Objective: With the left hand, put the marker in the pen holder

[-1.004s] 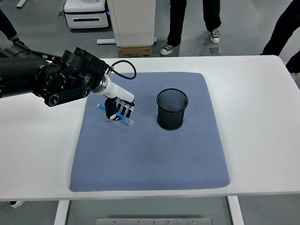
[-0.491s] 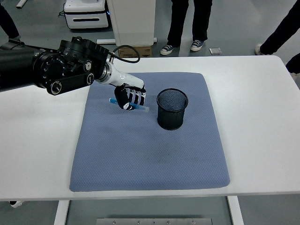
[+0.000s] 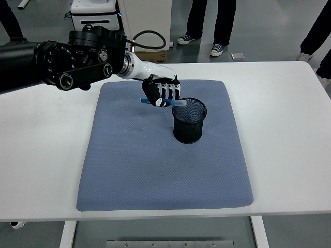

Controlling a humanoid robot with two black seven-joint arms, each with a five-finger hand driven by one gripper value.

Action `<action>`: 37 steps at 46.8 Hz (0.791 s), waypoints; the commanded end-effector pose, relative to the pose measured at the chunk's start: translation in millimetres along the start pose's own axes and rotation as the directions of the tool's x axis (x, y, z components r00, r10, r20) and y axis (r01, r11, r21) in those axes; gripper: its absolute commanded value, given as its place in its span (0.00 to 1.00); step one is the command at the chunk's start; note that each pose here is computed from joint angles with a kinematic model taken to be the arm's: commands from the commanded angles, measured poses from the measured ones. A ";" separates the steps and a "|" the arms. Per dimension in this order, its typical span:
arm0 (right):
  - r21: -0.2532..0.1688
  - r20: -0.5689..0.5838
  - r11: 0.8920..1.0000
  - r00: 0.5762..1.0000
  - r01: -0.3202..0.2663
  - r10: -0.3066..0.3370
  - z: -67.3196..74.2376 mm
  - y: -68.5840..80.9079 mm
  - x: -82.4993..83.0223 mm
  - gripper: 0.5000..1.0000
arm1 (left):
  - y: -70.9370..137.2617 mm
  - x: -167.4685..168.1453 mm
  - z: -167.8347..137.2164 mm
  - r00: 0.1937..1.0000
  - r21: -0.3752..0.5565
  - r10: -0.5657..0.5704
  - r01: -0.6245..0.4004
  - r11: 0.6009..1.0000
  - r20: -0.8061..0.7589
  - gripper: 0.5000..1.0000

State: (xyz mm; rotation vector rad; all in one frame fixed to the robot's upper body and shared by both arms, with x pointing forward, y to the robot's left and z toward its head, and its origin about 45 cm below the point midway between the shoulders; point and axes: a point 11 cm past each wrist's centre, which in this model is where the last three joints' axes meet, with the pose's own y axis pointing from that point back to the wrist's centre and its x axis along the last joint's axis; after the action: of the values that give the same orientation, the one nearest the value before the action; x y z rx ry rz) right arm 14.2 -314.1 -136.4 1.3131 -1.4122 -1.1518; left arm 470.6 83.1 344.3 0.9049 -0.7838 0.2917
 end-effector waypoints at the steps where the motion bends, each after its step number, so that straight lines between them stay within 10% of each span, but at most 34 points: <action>1: 0.000 0.000 1.000 1.000 0.000 0.000 0.0 0.0 0.0 1.00 | 0.0 4.0 7.6 1.000 -0.024 0.013 -0.013 1.000 -0.026 0.00; 37: 0.000 0.000 1.000 1.000 0.000 0.000 0.0 0.0 0.0 1.00 | -21.8 -9.0 35.0 0.929 -0.188 0.036 -0.112 0.976 -0.367 0.00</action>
State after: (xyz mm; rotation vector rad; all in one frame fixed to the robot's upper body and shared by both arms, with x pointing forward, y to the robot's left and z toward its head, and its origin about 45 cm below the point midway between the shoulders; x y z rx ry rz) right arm 14.1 -314.0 -136.5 1.3133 -1.4119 -1.1523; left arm 459.3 42.8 339.8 0.6147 -0.5221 0.4119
